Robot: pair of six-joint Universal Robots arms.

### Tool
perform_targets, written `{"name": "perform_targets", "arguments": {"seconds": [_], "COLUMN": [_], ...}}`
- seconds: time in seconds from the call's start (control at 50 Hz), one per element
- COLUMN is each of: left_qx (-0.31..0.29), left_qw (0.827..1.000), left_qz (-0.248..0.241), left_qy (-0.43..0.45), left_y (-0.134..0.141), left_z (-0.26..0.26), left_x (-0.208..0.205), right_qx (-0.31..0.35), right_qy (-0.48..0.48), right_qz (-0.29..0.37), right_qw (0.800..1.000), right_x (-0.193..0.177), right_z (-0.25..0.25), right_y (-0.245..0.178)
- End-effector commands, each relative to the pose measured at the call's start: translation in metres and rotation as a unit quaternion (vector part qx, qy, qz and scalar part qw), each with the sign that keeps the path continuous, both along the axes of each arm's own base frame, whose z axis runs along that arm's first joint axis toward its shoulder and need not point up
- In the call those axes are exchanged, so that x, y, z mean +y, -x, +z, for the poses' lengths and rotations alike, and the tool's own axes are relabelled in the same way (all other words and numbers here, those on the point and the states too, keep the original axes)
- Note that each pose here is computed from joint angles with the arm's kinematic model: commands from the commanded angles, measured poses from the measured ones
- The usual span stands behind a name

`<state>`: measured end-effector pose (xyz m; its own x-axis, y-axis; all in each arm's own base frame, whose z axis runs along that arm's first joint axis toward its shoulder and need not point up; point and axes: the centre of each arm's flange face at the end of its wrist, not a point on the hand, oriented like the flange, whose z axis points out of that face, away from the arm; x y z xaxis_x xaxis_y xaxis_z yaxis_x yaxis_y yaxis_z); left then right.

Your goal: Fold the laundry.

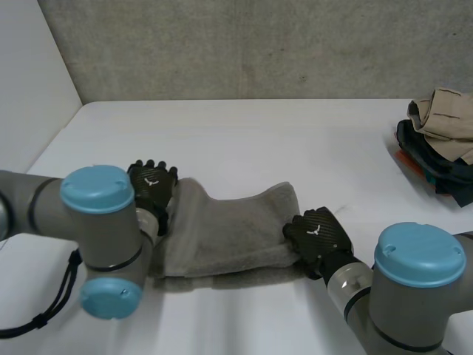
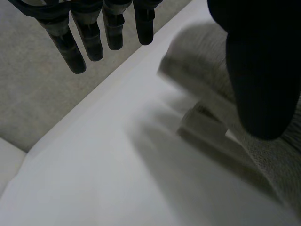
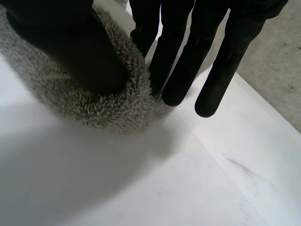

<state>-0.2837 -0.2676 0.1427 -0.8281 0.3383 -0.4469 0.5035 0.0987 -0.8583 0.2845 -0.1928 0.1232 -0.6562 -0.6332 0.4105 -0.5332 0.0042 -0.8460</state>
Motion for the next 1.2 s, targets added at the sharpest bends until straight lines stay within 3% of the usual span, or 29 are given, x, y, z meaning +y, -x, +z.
{"name": "perform_targets", "arguments": {"seconds": [0.02,0.12,0.22,0.3,0.36,0.44,0.48,0.62,0.68,0.74,0.8,0.9,0.98,1.2], "left_qx": [0.0,0.014,0.034,0.047,0.051,0.048,0.051,0.088,0.106,0.134,0.169,0.207,0.199,0.077], "left_qw": [1.0,0.999,0.998,0.996,0.996,0.997,0.997,0.994,0.992,0.988,0.98,0.969,0.97,0.989], "left_qz": [-0.005,-0.006,-0.006,-0.003,0.0,0.003,0.004,0.001,-0.008,-0.046,-0.092,-0.132,-0.139,-0.034], "left_qy": [0.014,0.032,0.06,0.071,0.072,0.067,0.062,0.061,0.062,0.06,0.051,0.02,-0.01,-0.119], "left_y": [-0.016,-0.023,-0.026,-0.028,-0.029,-0.031,-0.031,-0.026,-0.021,-0.006,0.013,0.034,0.049,0.031], "left_z": [0.027,0.048,0.071,0.079,0.081,0.077,0.075,0.079,0.083,0.089,0.093,0.089,0.068,0.003], "left_x": [0.028,0.039,0.045,0.045,0.045,0.045,0.045,0.044,0.044,0.053,0.064,0.073,0.072,0.071], "right_qx": [0.07,0.132,0.137,0.082,0.054,0.069,0.074,0.043,-0.046,-0.141,-0.185,-0.197,-0.176,-0.14], "right_qy": [0.049,0.098,0.172,0.236,0.247,0.218,0.209,0.173,0.153,0.113,0.04,-0.037,-0.076,-0.165], "right_qz": [-0.022,-0.031,-0.014,0.07,0.187,0.279,0.291,0.26,0.201,0.13,0.078,0.001,-0.027,0.002], "right_qw": [0.996,0.986,0.976,0.966,0.949,0.933,0.931,0.949,0.967,0.975,0.979,0.98,0.981,0.976], "right_x": [-0.006,-0.016,-0.024,0.007,0.053,0.087,0.091,0.089,0.07,0.043,0.025,-0.001,-0.015,-0.036], "right_z": [0.017,0.031,0.057,0.08,0.06,0.022,0.012,0.018,0.063,0.096,0.097,0.097,0.087,0.041], "right_y": [0.02,0.025,0.006,-0.045,-0.09,-0.105,-0.105,-0.097,-0.081,-0.059,-0.041,-0.017,-0.009,-0.037]}}
